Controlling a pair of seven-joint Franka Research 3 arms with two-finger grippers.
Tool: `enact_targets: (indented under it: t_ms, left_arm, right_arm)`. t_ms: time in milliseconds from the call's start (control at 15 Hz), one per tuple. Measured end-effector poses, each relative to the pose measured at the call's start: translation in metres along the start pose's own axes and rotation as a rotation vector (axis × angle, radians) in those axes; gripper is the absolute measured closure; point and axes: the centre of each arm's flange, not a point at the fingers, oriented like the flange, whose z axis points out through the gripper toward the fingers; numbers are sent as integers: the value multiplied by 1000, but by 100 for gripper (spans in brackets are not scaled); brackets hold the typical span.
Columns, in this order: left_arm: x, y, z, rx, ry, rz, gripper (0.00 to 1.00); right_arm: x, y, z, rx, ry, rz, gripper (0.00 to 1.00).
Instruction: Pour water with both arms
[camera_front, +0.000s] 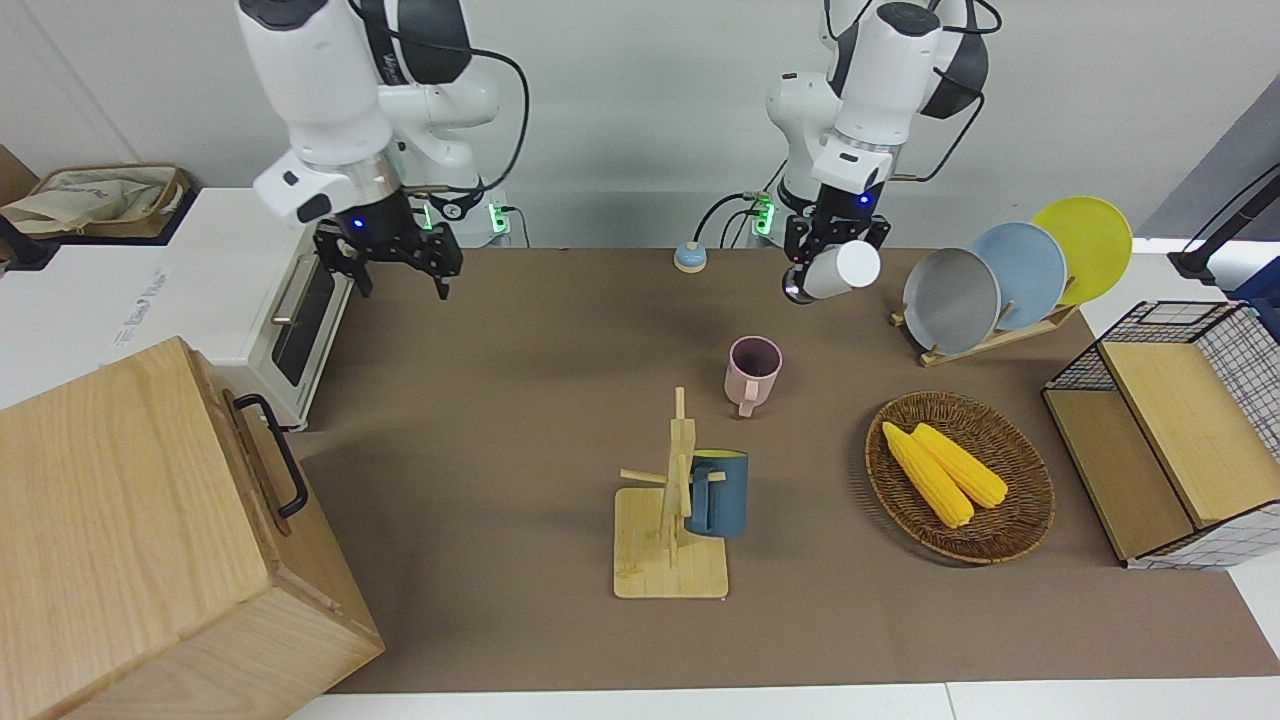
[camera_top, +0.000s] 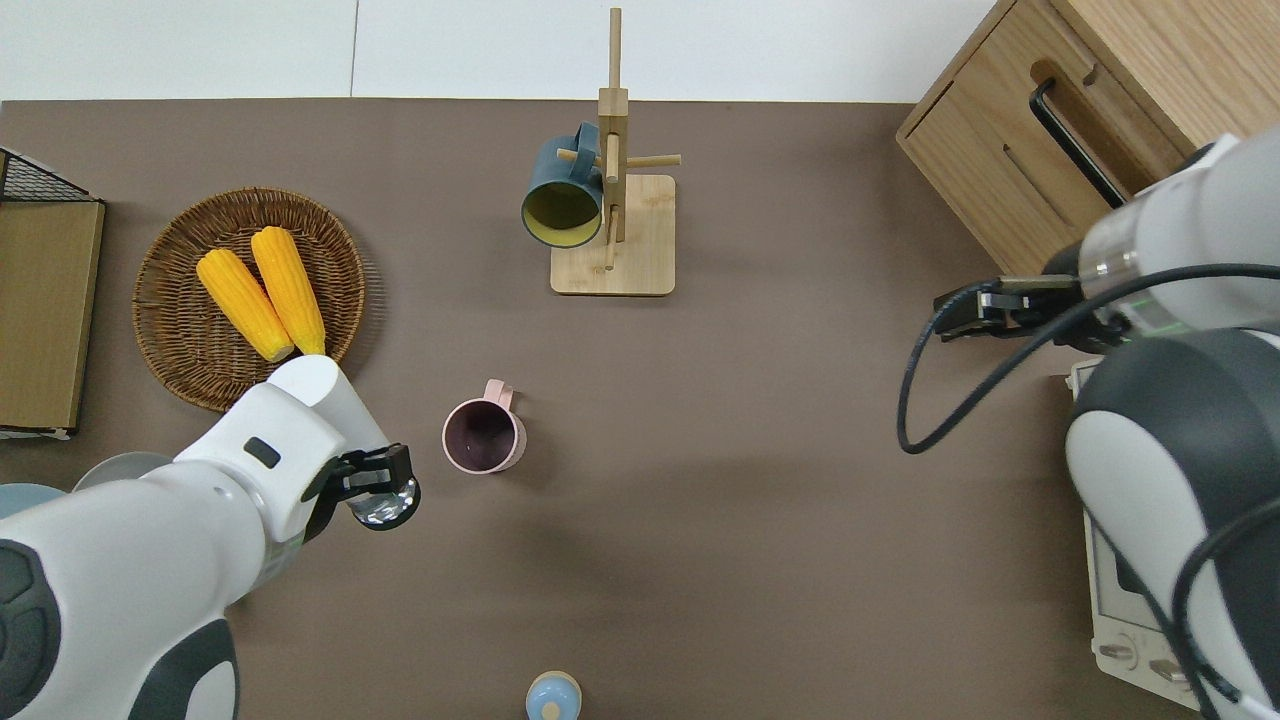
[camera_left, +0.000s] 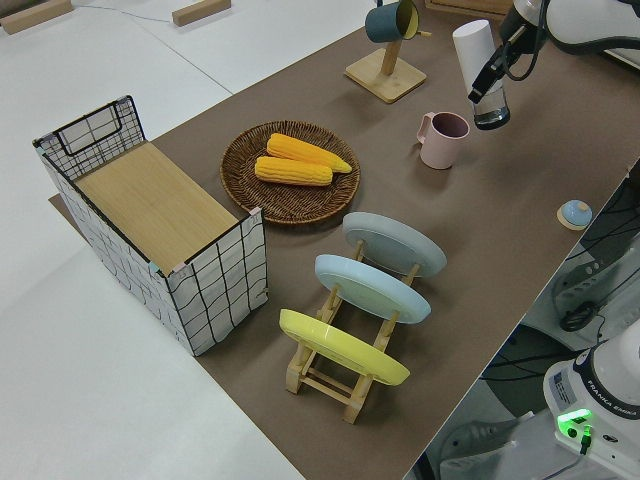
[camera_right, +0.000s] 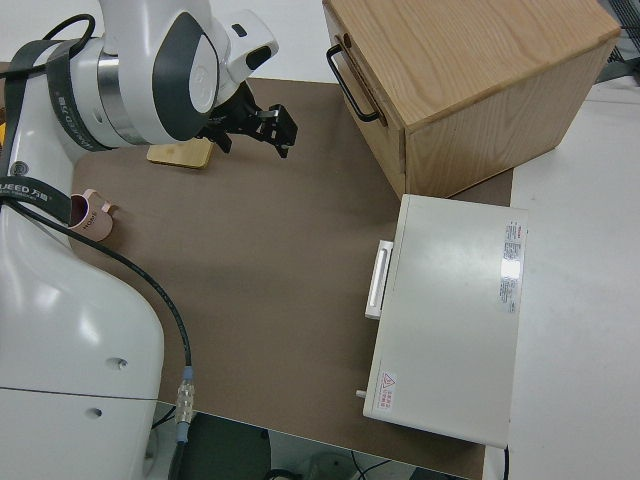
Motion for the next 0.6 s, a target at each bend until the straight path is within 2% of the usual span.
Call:
enact_targets:
  t_ms: [333, 600]
  left_arm:
    - [-20, 13, 27, 10, -33, 36, 35]
    - [-35, 22, 53, 14, -20, 49, 35]
  right_arm:
    - [-11, 43, -19, -4, 10, -3, 0]
    - [-16, 46, -21, -5, 1, -3, 0]
